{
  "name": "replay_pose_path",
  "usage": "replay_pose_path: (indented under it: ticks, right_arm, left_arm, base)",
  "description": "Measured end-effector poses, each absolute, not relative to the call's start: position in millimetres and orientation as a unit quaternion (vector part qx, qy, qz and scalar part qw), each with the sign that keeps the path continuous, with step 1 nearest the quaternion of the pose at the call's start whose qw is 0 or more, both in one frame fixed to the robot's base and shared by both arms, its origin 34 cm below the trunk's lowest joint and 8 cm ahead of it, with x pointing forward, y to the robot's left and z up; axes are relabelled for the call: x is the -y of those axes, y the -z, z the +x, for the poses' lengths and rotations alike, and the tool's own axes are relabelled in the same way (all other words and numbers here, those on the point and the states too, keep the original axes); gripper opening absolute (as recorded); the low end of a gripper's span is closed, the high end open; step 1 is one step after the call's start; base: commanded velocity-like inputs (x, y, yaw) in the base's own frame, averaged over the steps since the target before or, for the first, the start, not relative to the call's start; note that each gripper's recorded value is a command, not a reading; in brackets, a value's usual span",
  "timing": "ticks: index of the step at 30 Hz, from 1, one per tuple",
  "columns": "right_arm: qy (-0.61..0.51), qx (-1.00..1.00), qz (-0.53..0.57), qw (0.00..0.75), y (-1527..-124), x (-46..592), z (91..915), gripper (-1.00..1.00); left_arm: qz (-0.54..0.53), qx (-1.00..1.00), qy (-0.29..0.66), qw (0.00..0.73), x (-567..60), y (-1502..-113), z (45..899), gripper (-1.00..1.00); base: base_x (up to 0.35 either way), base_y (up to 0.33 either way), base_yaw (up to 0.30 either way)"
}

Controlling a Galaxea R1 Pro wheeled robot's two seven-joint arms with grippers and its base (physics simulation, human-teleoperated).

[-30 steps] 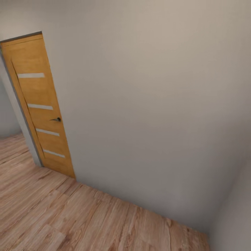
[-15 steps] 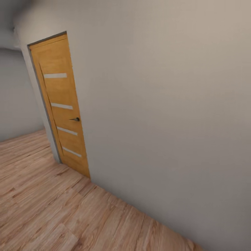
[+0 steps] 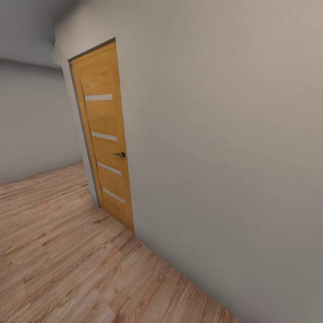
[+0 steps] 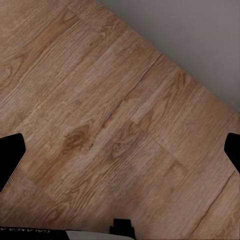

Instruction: Move the two storage containers from the living room to the garage. In the garage, place one container on the floor and stack the other container on top of it (either order is fine).

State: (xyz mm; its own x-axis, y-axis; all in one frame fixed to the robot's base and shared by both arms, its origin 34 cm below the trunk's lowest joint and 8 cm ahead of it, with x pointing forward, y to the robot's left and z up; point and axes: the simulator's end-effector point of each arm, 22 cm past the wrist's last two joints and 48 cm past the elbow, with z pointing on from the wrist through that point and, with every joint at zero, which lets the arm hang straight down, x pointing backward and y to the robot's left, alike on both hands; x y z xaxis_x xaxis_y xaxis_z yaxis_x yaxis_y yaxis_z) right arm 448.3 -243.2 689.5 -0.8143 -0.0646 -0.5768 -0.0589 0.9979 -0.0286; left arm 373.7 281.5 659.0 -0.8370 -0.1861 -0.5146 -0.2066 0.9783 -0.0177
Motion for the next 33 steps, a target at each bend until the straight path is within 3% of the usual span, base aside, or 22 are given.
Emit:
replay_pose_path:
  ticks: [33]
  right_arm:
    - [0.005, -0.952, -0.032, 0.303, -689.5, 243.4, 448.3, 1.0]
  left_arm:
    - [-0.102, -0.958, -0.017, 0.267, -278.5, -659.0, 373.9, 1.0]
  base:
    - [0.308, 0.001, 0.3]
